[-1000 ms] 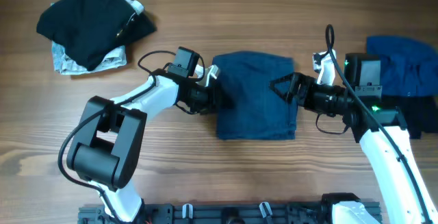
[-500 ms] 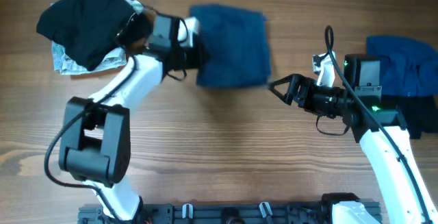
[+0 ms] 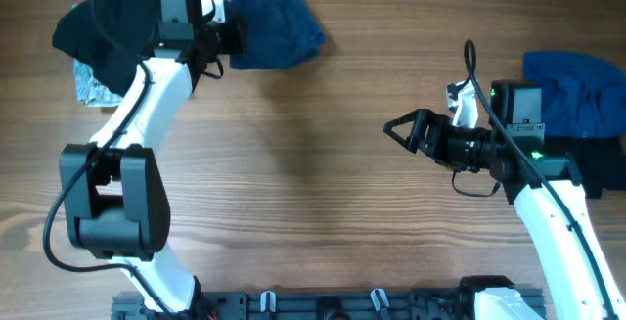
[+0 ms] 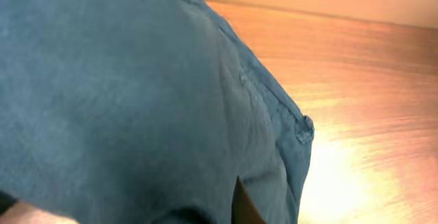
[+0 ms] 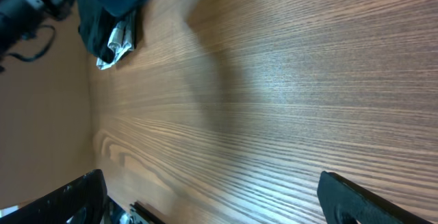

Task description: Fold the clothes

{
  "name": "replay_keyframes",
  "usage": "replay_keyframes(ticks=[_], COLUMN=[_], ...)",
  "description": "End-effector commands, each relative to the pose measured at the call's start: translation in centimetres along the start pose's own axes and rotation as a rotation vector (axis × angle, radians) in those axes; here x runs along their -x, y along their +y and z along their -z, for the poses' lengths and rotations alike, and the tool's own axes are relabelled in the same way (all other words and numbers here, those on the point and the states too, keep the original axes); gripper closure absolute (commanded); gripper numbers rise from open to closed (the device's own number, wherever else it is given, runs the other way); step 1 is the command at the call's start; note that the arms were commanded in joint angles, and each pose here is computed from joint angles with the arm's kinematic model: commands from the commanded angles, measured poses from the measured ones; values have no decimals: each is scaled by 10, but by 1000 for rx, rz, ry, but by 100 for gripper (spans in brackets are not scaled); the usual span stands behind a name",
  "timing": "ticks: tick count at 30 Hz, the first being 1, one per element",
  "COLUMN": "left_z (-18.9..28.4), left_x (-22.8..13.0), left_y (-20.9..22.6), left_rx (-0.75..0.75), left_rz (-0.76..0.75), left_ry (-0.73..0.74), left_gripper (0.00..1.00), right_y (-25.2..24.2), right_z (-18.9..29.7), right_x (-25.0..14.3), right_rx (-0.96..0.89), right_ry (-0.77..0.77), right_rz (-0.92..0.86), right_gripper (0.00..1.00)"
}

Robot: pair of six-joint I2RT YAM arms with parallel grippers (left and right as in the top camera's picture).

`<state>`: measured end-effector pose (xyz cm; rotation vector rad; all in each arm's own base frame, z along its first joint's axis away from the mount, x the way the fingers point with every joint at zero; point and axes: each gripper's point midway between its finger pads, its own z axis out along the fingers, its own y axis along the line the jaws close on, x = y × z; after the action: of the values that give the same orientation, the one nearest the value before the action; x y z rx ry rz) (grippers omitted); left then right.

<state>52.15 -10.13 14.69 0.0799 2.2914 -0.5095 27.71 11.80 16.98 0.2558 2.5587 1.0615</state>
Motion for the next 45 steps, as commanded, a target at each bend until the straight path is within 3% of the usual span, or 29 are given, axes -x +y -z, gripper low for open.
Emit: replay_keyframes(ticks=[1,4,9,14,21,23,26,32,35,38,41,45], left_z=[23,38,46,67,147,182,203,171,196,222,249,258], left_x=[67,99,112,149,232,248,237,204,199,191,188,187], left_y=[-20,-31,-27,-26,-10,38,110,208,259,290,318,326], left_rx=[-24,-30,-7,14,129,217,316,363,481,515,648,694], left_rz=[-150,-221,-301,-233,-169,-132,-24,143,252,351,377,376], left_ry=[-141,-210,-241,-347,-557,-602,-579,-508,-567,-604,-658,-670], left_gripper=[96,96,96,96,96,96,96,93,95,96,95,93], right_y=[-1,-1,2,3,2,2,3,1,0,0,0,0], right_z=[0,0,0,0,0,0,0,0,0,0,0,0], right_x=[-2,-4,-7,-5,-5,-7,-5,-9,-11,-11,-12,-12], right_rx=[-8,-9,9,12,11,9,11,5,2,1,-1,-1], right_ry=[6,14,29,25,24,29,24,37,44,46,49,48], right_rz=[-16,-31,-66,-96,-88,-92,-88,-100,-91,-92,-96,-95], right_gripper=[1,1,1,1,1,1,1,1,1,1,1,1])
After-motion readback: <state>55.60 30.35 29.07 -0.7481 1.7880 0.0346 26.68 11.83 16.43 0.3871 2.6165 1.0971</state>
